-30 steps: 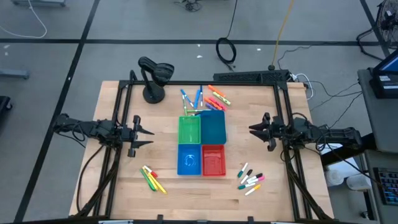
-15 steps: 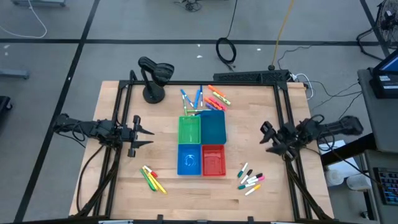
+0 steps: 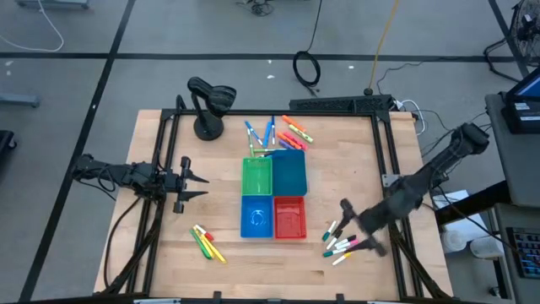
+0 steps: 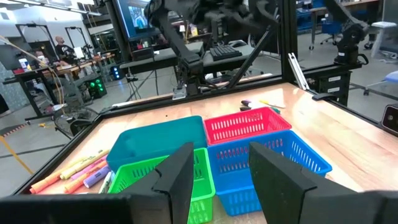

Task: Pick & Place Markers
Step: Put the green highlighter pen into the blue bin

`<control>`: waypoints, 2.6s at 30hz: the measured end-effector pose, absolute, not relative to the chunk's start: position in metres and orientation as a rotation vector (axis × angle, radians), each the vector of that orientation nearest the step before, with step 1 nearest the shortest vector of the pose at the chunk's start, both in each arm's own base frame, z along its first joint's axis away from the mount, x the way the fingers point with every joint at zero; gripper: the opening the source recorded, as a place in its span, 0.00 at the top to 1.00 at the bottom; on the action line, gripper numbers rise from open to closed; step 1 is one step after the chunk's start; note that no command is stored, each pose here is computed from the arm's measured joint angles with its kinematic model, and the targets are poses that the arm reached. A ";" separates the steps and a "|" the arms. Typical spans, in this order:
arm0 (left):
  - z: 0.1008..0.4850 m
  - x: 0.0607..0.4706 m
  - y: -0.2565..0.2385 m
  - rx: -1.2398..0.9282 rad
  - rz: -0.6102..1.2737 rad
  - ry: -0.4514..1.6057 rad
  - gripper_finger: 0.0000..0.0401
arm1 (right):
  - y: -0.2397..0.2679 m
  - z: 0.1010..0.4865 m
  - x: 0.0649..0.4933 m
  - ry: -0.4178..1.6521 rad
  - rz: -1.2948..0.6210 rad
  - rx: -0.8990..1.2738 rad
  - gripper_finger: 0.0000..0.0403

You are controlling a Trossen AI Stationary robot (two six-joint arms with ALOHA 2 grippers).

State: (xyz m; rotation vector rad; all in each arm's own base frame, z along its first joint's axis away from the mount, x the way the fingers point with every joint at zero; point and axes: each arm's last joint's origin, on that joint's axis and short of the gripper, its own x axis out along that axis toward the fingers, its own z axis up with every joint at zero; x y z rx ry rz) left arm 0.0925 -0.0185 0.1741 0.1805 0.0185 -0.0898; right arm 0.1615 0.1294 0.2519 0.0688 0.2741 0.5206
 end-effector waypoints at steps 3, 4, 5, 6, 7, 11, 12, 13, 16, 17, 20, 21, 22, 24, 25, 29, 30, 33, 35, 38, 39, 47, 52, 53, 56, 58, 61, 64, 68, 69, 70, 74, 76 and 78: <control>0.174 0.093 -0.018 0.181 -0.090 0.019 0.60 | 0.141 0.247 0.174 0.540 0.308 -0.070 0.37; 0.174 0.093 -0.018 0.180 -0.090 0.018 0.60 | 0.141 0.240 0.177 0.625 0.239 -0.118 0.37; 0.174 0.093 -0.018 0.180 -0.089 0.018 0.60 | 0.142 0.231 0.179 0.700 0.180 -0.157 0.37; 0.174 0.093 -0.018 0.180 -0.090 0.018 0.60 | 0.141 0.223 0.181 0.756 0.135 -0.185 0.36; 0.174 0.093 -0.018 0.180 -0.090 0.018 0.60 | 0.140 0.216 0.184 0.799 0.110 -0.198 0.36; 0.174 0.093 -0.018 0.180 -0.090 0.018 0.60 | 0.136 0.191 0.197 0.942 0.065 -0.240 0.37; 0.174 0.093 -0.018 0.180 -0.089 0.018 0.60 | 0.135 0.185 0.199 0.980 0.071 -0.245 0.37; 0.174 0.093 -0.018 0.180 -0.089 0.018 0.60 | 0.133 0.181 0.202 1.008 0.078 -0.239 0.38; 0.174 0.093 -0.018 0.180 -0.089 0.018 0.60 | 0.130 0.170 0.208 1.091 0.100 -0.207 0.38; 0.174 0.093 -0.018 0.180 -0.090 0.018 0.60 | 0.129 0.166 0.209 1.117 0.107 -0.201 0.39; 0.174 0.093 -0.018 0.180 -0.089 0.018 0.60 | 0.129 0.158 0.211 1.162 0.120 -0.211 0.39; 0.174 0.093 -0.018 0.180 -0.089 0.018 0.60 | 0.130 0.155 0.212 1.172 0.124 -0.219 0.39; 0.174 0.093 -0.018 0.180 -0.089 0.018 0.60 | 0.130 0.153 0.212 1.181 0.127 -0.224 0.39; 0.174 0.093 -0.018 0.180 -0.089 0.018 0.60 | 0.131 0.149 0.213 1.200 0.139 -0.221 0.39; 0.174 0.093 -0.018 0.180 -0.090 0.018 0.60 | 0.132 0.148 0.213 1.208 0.143 -0.216 0.39; 0.174 0.093 -0.018 0.180 -0.089 0.018 0.60 | 0.133 0.142 0.213 1.233 0.150 -0.211 0.39; 0.174 0.093 -0.018 0.180 -0.089 0.018 0.60 | 0.133 0.140 0.212 1.236 0.153 -0.220 0.39; 0.174 0.093 -0.018 0.180 -0.089 0.018 0.60 | 0.130 0.134 0.208 1.234 0.157 -0.230 0.41; 0.174 0.093 -0.018 0.180 -0.090 0.017 0.60 | 0.126 0.128 0.205 1.237 0.153 -0.228 0.44; 0.174 0.093 -0.018 0.180 -0.090 0.017 0.60 | 0.124 0.123 0.200 1.255 0.151 -0.236 0.51; 0.174 0.093 -0.018 0.180 -0.090 0.017 0.60 | 0.123 0.121 0.199 1.260 0.151 -0.239 0.53; 0.174 0.093 -0.018 0.180 -0.089 0.018 0.60 | 0.123 0.120 0.199 1.256 0.177 -0.259 0.78; 0.174 0.093 -0.018 0.180 -0.089 0.018 0.60 | 0.124 0.120 0.200 1.236 0.184 -0.261 0.91; 0.174 0.093 -0.018 0.180 -0.089 0.018 0.60 | 0.124 0.120 0.200 1.236 0.184 -0.261 0.93; 0.174 0.093 -0.018 0.180 -0.089 0.018 0.60 | 0.124 0.120 0.200 1.234 0.181 -0.258 0.94; 0.174 0.093 -0.018 0.180 -0.089 0.018 0.60 | 0.124 0.121 0.201 1.228 0.171 -0.240 0.94; 0.174 0.093 -0.018 0.180 -0.089 0.018 0.60 | 0.124 0.128 0.201 1.197 0.169 -0.209 0.94; 0.174 0.093 -0.018 0.180 -0.089 0.018 0.60 | 0.123 0.138 0.198 1.163 0.169 -0.176 0.94; 0.174 0.093 -0.018 0.180 -0.089 0.018 0.60 | 0.120 0.159 0.196 1.066 0.172 -0.110 0.94; 0.174 0.093 -0.018 0.180 -0.089 0.018 0.60 | 0.120 0.164 0.195 1.044 0.180 -0.095 0.94; 0.174 0.093 -0.018 0.180 -0.089 0.018 0.60 | 0.119 0.169 0.194 1.023 0.186 -0.086 0.94; 0.174 0.093 -0.018 0.180 -0.089 0.018 0.60 | 0.119 0.186 0.194 0.904 0.216 -0.035 0.94; 0.174 0.093 -0.018 0.180 -0.089 0.018 0.60 | 0.120 0.194 0.195 0.844 0.229 -0.018 0.94; 0.174 0.093 -0.018 0.180 -0.089 0.018 0.60 | 0.120 0.199 0.197 0.790 0.246 -0.012 0.94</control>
